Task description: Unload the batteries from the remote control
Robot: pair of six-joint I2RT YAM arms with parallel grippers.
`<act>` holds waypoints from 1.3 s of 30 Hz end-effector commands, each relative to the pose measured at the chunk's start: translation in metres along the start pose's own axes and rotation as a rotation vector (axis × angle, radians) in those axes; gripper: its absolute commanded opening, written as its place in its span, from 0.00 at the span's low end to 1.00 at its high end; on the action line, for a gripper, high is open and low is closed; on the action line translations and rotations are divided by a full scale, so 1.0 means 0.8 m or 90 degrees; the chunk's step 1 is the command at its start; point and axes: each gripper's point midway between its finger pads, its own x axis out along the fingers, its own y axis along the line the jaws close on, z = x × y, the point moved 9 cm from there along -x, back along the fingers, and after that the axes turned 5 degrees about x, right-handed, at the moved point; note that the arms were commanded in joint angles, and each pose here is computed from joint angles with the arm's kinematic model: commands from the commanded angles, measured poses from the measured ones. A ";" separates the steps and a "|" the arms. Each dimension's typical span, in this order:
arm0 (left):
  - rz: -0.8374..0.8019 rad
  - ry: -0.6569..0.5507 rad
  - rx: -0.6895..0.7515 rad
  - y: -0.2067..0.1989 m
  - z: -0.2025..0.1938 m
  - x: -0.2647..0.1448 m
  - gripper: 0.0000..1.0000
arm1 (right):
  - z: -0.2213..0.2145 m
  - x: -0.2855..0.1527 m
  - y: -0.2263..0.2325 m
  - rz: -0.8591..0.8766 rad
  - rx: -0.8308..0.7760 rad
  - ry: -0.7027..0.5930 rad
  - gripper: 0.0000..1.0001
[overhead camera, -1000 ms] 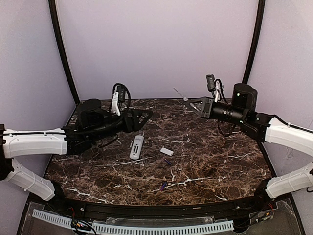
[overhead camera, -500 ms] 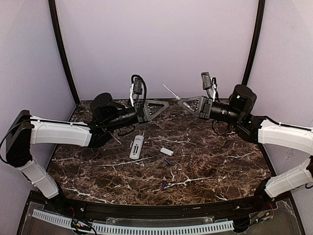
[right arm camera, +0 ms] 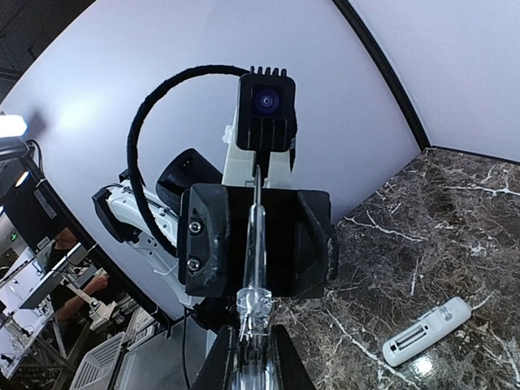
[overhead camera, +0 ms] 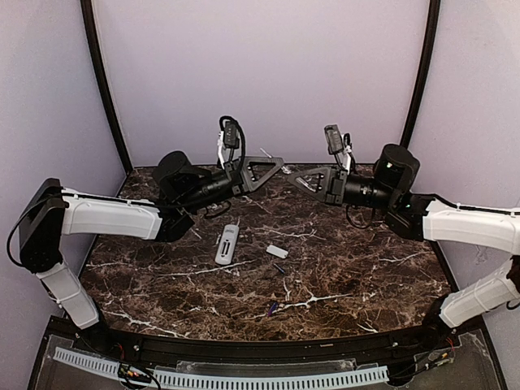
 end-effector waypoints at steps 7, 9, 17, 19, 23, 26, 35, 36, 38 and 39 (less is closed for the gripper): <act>-0.027 -0.032 0.011 -0.007 0.015 0.006 0.01 | -0.008 0.005 0.000 0.010 -0.014 0.009 0.00; -0.023 -0.031 0.008 -0.007 0.015 0.005 0.00 | -0.009 0.005 -0.002 0.000 -0.010 0.011 0.00; 0.019 -0.002 -0.003 -0.013 0.009 -0.013 0.00 | -0.015 0.004 -0.012 -0.061 -0.002 0.042 0.30; 0.046 0.016 0.003 -0.015 0.003 -0.024 0.00 | -0.022 0.002 -0.017 -0.083 0.003 0.056 0.43; 0.129 0.074 0.023 -0.011 -0.017 -0.054 0.00 | -0.034 -0.005 -0.027 -0.134 0.008 0.078 0.55; 0.188 0.115 0.029 -0.014 -0.026 -0.079 0.00 | -0.040 -0.012 -0.032 -0.175 0.003 0.092 0.62; 0.415 0.228 0.093 -0.010 -0.036 -0.141 0.00 | -0.045 -0.031 -0.039 -0.270 -0.025 0.101 0.95; 0.438 0.250 0.088 -0.011 -0.039 -0.150 0.00 | -0.045 -0.031 -0.039 -0.278 -0.029 0.100 0.96; 0.477 0.275 0.093 -0.013 -0.034 -0.160 0.00 | -0.045 -0.034 -0.040 -0.290 -0.035 0.098 0.98; 0.488 0.278 0.106 -0.016 -0.026 -0.161 0.00 | -0.044 -0.034 -0.040 -0.296 -0.040 0.097 0.98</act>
